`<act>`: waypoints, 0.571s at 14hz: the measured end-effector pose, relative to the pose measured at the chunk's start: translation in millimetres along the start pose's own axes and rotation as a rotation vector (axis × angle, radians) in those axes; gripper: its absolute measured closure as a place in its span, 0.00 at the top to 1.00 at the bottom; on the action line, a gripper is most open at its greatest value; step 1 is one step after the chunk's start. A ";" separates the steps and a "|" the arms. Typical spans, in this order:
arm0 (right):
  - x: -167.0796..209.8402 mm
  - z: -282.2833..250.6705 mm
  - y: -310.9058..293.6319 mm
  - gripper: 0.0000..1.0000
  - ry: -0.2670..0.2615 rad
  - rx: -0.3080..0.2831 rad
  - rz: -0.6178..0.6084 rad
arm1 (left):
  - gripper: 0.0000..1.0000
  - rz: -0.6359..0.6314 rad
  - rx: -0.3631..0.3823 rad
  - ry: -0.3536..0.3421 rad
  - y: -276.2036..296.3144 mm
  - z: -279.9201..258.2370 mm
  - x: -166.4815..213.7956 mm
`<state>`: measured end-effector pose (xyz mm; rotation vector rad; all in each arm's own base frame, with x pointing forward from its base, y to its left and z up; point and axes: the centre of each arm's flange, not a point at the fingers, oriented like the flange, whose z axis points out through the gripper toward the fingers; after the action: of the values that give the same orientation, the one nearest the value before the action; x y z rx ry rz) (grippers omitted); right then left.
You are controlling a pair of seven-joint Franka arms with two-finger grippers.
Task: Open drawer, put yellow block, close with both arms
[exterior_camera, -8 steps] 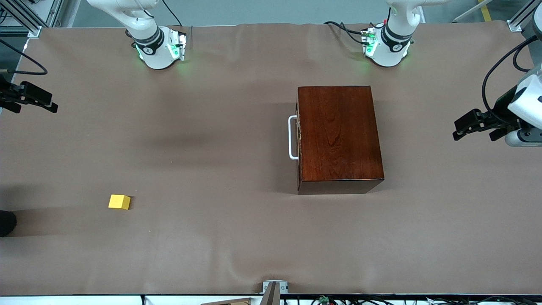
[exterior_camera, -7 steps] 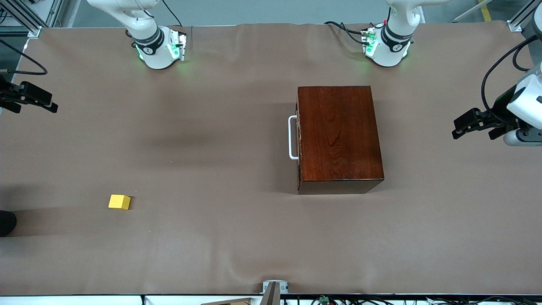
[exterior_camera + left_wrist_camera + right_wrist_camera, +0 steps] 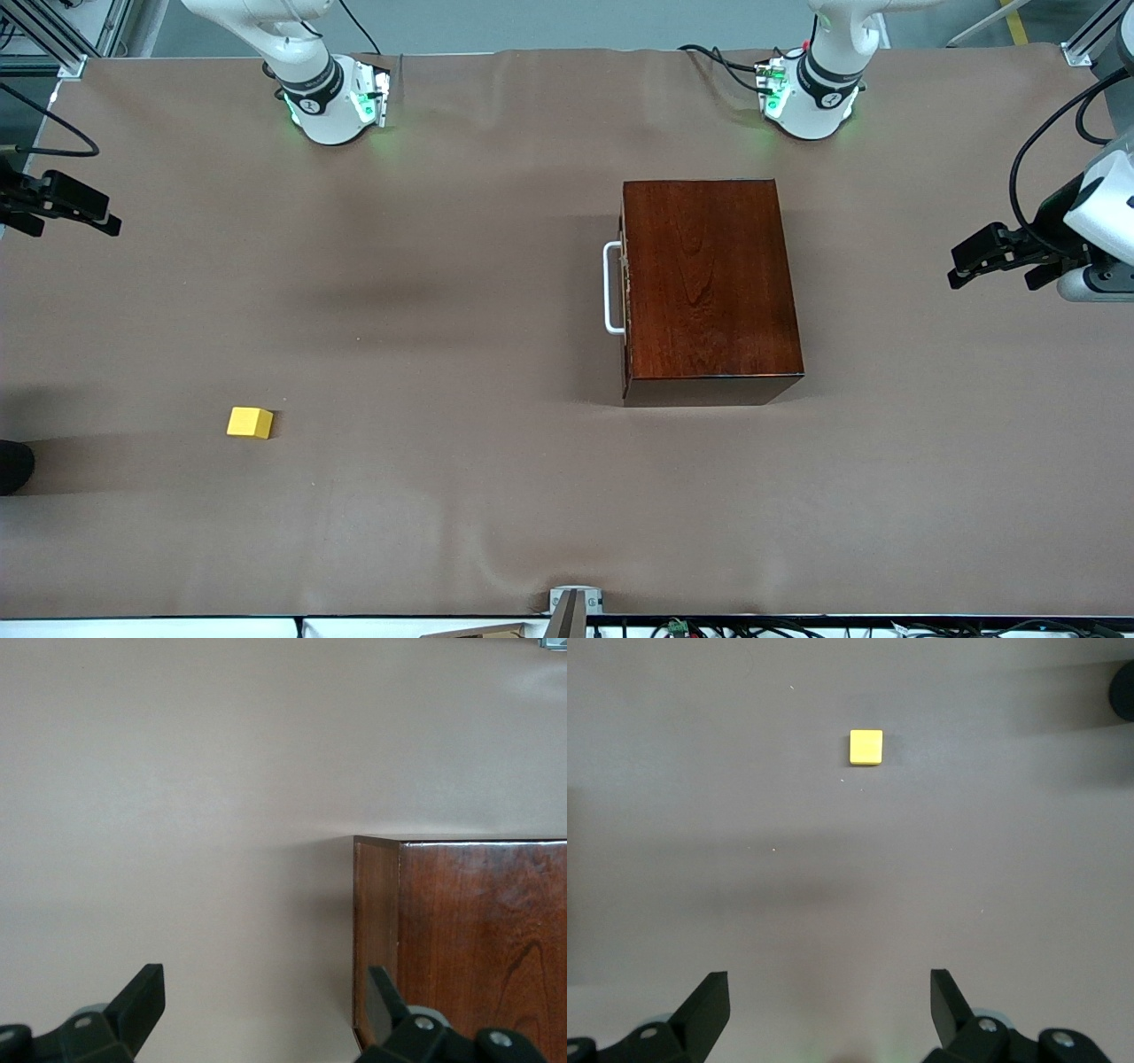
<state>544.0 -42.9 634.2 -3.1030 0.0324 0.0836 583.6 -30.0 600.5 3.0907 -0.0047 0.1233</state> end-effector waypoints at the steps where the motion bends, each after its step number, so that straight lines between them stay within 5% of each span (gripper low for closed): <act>1: 0.0 0.0 0.0 1.00 0.000 0.000 0.000 | 1.00 0.000 0.003 -0.001 -0.4 0.5 0.1; 8: 0.0 0.3 0.1 1.00 -0.001 0.000 0.000 | 1.00 -0.043 0.007 -0.018 20.4 10.8 1.5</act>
<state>544.0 -43.0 633.9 -3.1029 0.0326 0.0850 585.9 -50.9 590.9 3.0964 0.0612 0.0933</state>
